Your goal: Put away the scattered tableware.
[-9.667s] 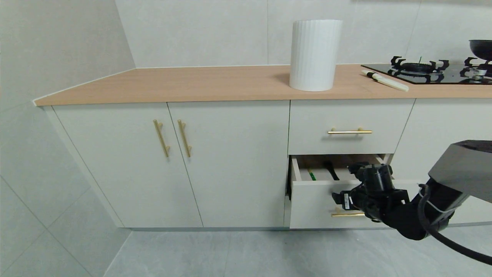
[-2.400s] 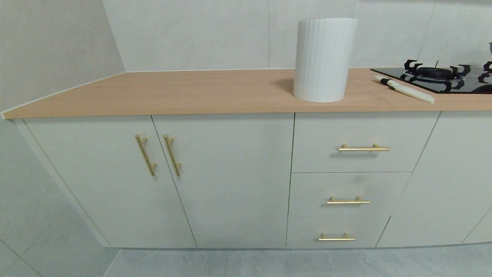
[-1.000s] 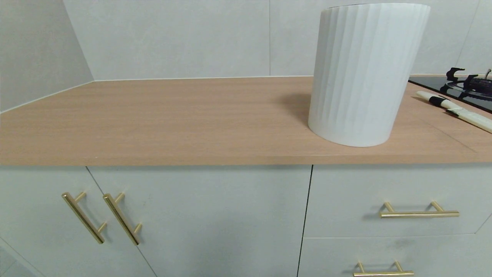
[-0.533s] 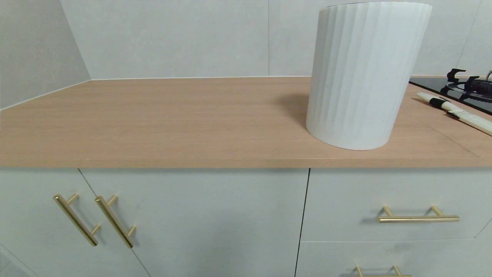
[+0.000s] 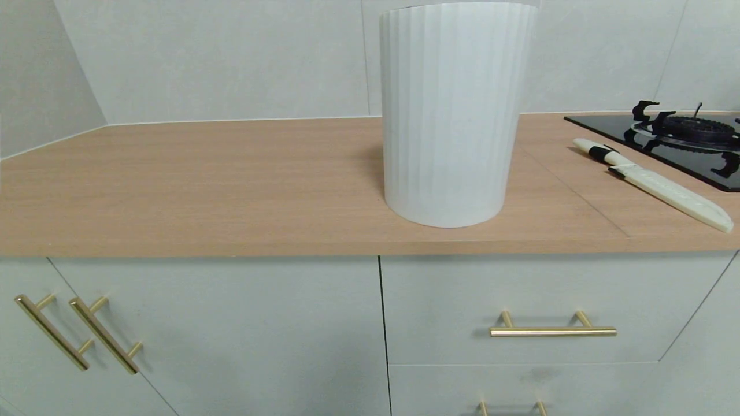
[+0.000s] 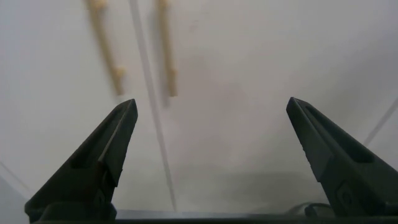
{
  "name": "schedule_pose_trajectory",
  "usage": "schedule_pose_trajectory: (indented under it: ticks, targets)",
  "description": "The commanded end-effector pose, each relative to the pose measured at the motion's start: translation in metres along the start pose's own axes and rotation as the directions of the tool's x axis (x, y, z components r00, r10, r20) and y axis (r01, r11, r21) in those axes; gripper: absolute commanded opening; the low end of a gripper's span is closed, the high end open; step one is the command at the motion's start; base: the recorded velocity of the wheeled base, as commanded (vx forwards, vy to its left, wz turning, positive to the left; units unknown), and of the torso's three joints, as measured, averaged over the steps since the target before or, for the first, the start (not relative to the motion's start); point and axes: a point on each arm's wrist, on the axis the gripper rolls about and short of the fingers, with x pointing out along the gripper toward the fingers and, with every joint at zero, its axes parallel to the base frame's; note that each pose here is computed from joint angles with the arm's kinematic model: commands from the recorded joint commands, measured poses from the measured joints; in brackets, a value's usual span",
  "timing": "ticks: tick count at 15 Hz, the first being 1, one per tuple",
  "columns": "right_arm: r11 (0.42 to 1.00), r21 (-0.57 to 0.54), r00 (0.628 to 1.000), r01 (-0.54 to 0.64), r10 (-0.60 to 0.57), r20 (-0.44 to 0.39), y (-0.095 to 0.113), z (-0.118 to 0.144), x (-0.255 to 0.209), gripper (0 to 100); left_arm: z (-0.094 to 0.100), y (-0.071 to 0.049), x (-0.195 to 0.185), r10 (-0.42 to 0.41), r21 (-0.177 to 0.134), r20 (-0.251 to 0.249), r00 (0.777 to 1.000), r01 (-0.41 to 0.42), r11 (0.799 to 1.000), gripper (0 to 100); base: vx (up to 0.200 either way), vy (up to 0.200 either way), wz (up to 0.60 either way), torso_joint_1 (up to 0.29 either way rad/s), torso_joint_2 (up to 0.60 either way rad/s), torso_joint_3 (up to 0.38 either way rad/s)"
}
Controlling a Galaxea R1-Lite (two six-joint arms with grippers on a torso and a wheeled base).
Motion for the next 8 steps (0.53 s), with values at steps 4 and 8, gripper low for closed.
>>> schedule_pose_trajectory:
  ticks: [4, 8]
  targets:
    - [1.000, -0.001, 1.000, 0.000, 0.000, -0.001, 0.0000, 0.0001, 0.0001, 100, -0.0002, 0.0000, 0.0000, 0.002, 0.000, -0.001, 1.000, -0.002, 1.000, 100, 0.000, 0.000, 0.00, 0.000, 0.00, 0.000]
    - [1.000, -0.001, 1.000, 0.000, 0.000, -0.001, 0.0000, 0.0001, 0.0001, 100, -0.0002, 0.0001, 0.0000, 0.000, 0.000, -0.001, 1.000, 0.000, 1.000, 100, 0.000, 0.000, 0.00, 0.000, 0.00, 0.000]
